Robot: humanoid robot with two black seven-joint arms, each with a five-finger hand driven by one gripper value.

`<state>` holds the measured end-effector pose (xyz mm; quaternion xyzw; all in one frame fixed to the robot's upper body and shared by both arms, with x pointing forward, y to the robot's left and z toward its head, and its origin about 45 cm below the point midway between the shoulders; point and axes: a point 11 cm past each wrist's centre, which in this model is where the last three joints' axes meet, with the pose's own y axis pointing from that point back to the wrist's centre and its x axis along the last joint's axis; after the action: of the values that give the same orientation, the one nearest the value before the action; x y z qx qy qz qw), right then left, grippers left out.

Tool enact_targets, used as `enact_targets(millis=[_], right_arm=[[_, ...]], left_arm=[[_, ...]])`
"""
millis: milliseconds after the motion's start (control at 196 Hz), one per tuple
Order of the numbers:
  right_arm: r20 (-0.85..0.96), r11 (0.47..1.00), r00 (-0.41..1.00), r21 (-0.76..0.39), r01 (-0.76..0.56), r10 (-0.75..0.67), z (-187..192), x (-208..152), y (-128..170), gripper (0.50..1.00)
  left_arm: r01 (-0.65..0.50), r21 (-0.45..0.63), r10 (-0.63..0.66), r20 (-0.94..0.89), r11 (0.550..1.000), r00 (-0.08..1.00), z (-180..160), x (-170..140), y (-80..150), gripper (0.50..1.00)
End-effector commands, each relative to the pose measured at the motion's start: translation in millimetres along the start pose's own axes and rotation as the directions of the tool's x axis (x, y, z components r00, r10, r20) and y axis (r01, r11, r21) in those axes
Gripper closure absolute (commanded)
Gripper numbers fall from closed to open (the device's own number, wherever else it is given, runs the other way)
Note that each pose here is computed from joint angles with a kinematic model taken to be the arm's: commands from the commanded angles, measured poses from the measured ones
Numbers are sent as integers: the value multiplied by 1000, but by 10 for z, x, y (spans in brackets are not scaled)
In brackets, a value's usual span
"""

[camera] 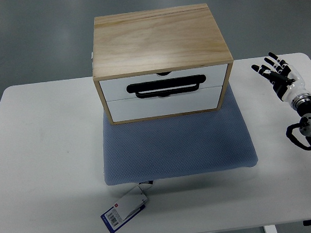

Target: Open wood drawer with right hand

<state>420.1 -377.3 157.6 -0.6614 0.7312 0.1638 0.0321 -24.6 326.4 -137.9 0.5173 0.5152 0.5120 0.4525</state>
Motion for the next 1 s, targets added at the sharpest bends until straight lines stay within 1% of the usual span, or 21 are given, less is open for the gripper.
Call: enact_targets(millis=[0,189,409,997], right_arm=[[-1,1000,1000,0,0,0,0,3,1,570],[-2,1000,1000,0,-1,1,-4,9,2,570],[-7,1000,1000,3,0,0,-32,30,1,570],[-13,1000,1000,16,4,-4,-129,37,-25,568]], left_arm=[[9,0,-9,3,1000,1000,0,-20,0,500],[9,0,-9,3,1000,1000,0,-20,0,500],[-32,0,32,-7,999,999,1,98,3,500],[-29,2,29,-11,1000,1000,-16,88,1,500]])
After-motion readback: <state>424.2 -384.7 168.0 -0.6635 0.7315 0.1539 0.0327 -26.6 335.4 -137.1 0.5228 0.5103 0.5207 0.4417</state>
